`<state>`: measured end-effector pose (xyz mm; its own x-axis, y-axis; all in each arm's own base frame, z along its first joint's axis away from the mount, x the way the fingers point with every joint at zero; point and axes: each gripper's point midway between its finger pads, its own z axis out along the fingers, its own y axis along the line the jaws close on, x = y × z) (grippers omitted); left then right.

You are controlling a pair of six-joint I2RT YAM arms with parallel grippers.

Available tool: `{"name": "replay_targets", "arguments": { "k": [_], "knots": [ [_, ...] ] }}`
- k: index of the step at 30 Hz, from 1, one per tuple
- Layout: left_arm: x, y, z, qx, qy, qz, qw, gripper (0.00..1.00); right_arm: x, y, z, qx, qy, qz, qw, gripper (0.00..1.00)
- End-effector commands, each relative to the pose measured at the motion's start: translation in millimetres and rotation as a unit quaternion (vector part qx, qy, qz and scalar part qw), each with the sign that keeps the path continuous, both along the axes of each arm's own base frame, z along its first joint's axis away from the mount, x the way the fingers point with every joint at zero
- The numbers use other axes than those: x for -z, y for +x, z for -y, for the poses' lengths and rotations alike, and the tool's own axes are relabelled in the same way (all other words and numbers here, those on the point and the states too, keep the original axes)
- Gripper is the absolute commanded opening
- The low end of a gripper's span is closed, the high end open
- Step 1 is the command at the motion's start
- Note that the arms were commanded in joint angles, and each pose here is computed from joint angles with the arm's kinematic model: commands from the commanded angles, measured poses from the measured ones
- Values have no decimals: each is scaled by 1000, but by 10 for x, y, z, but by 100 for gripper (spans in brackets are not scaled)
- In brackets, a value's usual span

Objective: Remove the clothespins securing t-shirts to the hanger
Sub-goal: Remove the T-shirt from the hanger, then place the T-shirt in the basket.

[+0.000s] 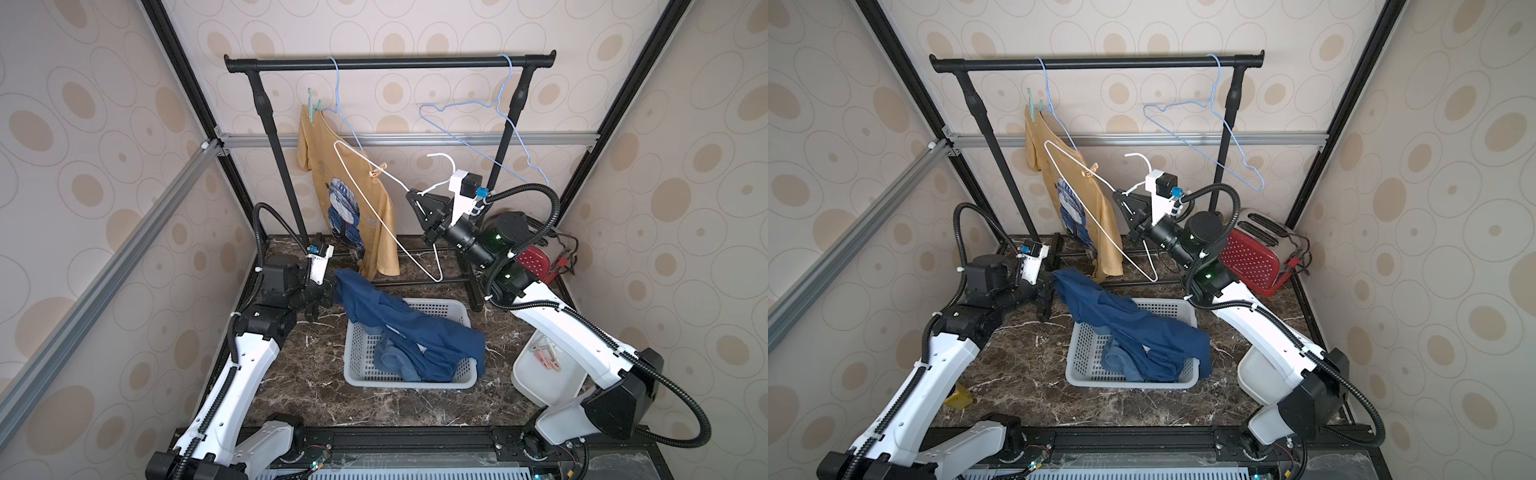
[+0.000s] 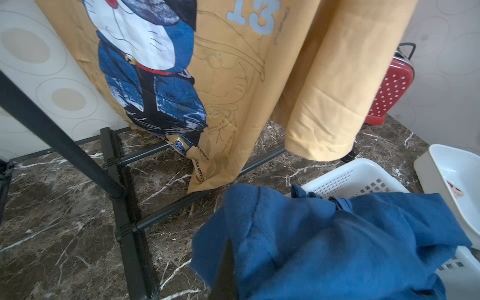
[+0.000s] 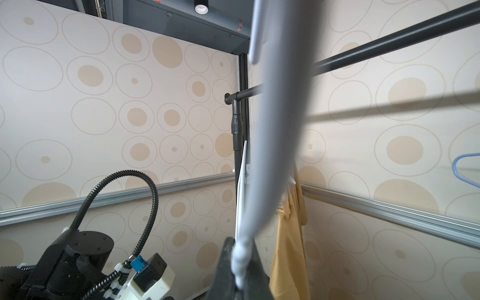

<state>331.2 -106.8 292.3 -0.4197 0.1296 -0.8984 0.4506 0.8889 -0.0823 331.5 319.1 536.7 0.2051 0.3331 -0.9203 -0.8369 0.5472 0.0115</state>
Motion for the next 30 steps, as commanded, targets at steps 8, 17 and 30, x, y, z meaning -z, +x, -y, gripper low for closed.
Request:
{"name": "replay_targets", "arguments": {
  "k": [8, 17, 30],
  "knots": [
    [-1338, -147, -302, -100, -96, 163, 977, 0, -144, -339, 470, 87, -38, 51, 994, 0],
    [-2058, -379, -376, -111, -162, 243, 950, 0, -40, -437, 647, 111, -56, 53, 991, 0],
    [-1872, -385, 339, 42, -177, 170, 968, 0, -48, -432, 655, 112, -57, 54, 991, 0]
  ]
}}
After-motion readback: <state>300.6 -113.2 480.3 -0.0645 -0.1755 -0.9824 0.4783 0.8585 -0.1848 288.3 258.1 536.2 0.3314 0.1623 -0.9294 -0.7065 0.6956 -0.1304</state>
